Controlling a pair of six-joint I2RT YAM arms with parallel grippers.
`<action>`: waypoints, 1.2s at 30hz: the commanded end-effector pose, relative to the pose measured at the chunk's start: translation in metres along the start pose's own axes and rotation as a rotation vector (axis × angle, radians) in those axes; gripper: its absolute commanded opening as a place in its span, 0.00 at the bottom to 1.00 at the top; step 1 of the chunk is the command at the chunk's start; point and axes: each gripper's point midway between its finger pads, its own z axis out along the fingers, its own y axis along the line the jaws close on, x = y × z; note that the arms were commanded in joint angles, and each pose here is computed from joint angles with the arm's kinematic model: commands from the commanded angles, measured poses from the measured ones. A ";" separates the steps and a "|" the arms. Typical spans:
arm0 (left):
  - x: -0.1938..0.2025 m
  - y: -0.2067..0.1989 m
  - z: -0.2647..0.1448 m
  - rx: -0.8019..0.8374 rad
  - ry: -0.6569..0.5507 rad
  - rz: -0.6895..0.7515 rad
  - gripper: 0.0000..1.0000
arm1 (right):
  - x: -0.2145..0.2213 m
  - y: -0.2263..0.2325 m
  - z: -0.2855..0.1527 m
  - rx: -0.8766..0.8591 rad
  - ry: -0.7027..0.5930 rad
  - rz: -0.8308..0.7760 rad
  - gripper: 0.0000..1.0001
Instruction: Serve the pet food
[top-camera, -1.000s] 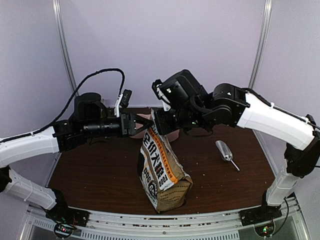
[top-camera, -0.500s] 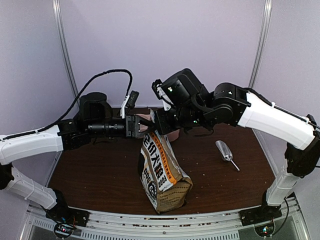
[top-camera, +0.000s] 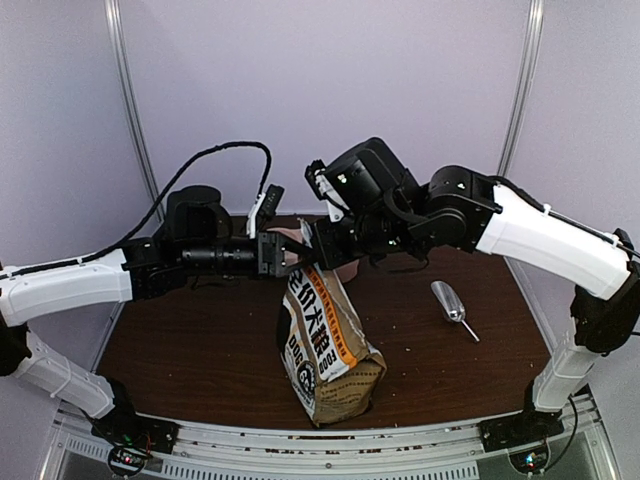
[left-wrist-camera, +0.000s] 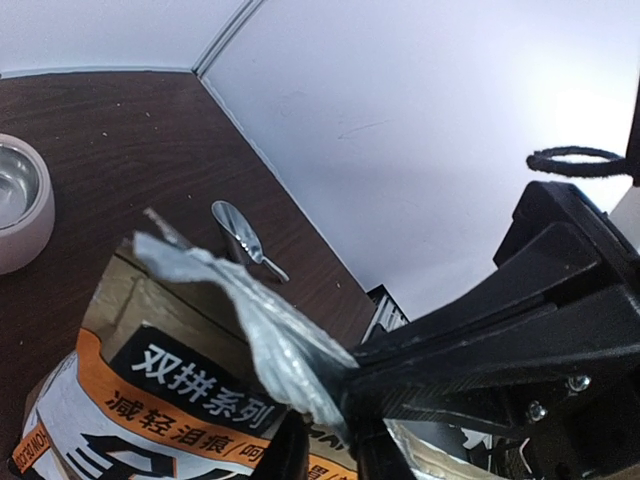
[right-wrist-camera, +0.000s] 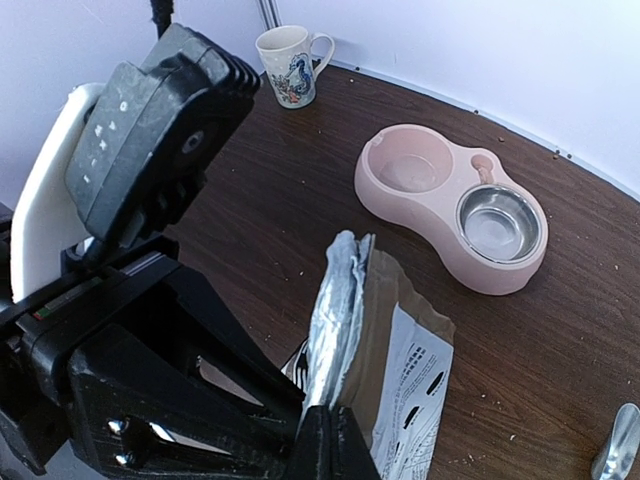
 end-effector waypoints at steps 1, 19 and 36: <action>-0.008 -0.002 0.006 0.011 -0.022 0.005 0.16 | -0.026 0.024 -0.032 -0.149 -0.090 0.021 0.00; -0.012 0.043 -0.008 -0.203 -0.145 -0.122 0.00 | 0.009 -0.020 -0.014 0.202 0.013 -0.151 0.00; -0.019 0.043 -0.021 -0.241 -0.180 -0.103 0.00 | 0.011 -0.020 -0.011 0.210 0.013 -0.113 0.00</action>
